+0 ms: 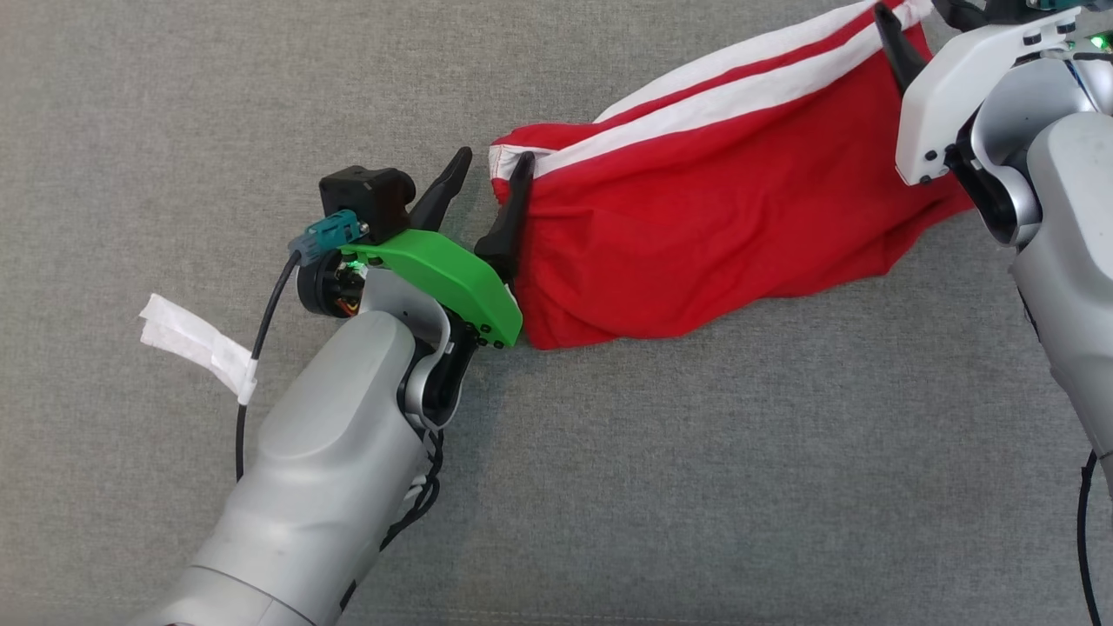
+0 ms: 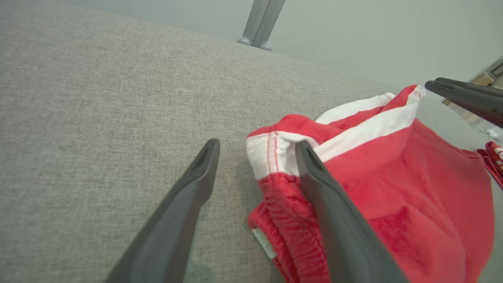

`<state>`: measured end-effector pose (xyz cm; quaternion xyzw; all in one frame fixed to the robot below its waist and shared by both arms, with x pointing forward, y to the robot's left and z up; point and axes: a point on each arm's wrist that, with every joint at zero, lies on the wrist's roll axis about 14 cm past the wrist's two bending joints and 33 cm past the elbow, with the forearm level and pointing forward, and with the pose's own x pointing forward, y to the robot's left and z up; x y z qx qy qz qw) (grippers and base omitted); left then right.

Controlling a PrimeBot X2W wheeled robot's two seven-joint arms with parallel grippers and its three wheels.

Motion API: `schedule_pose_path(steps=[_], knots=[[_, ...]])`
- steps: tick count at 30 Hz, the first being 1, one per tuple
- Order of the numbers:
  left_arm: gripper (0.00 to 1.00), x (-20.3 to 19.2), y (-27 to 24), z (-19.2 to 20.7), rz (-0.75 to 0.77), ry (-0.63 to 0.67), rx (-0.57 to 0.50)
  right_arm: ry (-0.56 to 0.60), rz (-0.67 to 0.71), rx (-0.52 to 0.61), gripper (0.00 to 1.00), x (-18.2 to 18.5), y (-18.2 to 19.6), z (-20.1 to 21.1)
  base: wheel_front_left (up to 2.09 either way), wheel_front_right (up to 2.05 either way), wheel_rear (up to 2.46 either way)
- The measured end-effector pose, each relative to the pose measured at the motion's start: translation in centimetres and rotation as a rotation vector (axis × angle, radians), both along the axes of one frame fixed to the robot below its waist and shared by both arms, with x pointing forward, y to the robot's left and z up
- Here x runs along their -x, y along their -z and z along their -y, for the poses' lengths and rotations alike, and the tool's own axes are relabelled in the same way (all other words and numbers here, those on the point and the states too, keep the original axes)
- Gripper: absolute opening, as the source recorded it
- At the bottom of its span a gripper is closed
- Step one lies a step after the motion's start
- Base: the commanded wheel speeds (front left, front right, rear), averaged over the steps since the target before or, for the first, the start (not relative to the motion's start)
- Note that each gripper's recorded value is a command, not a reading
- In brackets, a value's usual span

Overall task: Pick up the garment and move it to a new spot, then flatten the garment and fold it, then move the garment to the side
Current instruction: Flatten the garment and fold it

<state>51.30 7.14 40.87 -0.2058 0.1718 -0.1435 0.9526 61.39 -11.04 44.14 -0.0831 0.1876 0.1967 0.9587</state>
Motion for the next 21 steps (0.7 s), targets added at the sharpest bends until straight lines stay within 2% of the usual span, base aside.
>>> schedule_pose_path(steps=[5,8,13,21], knots=[[1.0,0.2,-1.5,-0.1,0.04,-0.011,0.039,0.009,0.013,-0.021,1.0,0.2,-0.8,0.0,0.0,0.0,0.0],[1.0,1.7,-2.0,-0.7,0.069,-0.022,0.037,0.022,0.014,-0.044,1.0,1.1,-1.5,0.4,0.0,0.0,0.0],[1.0,3.9,-2.9,-3.3,0.118,-0.058,-0.017,0.053,-0.002,-0.071,1.0,2.6,-2.2,1.4,0.0,0.0,0.0],[1.0,7.2,-8.2,-8.2,0.315,-0.21,-0.059,0.125,-0.073,-0.129,1.0,4.3,-2.3,3.3,0.0,0.0,0.0]])
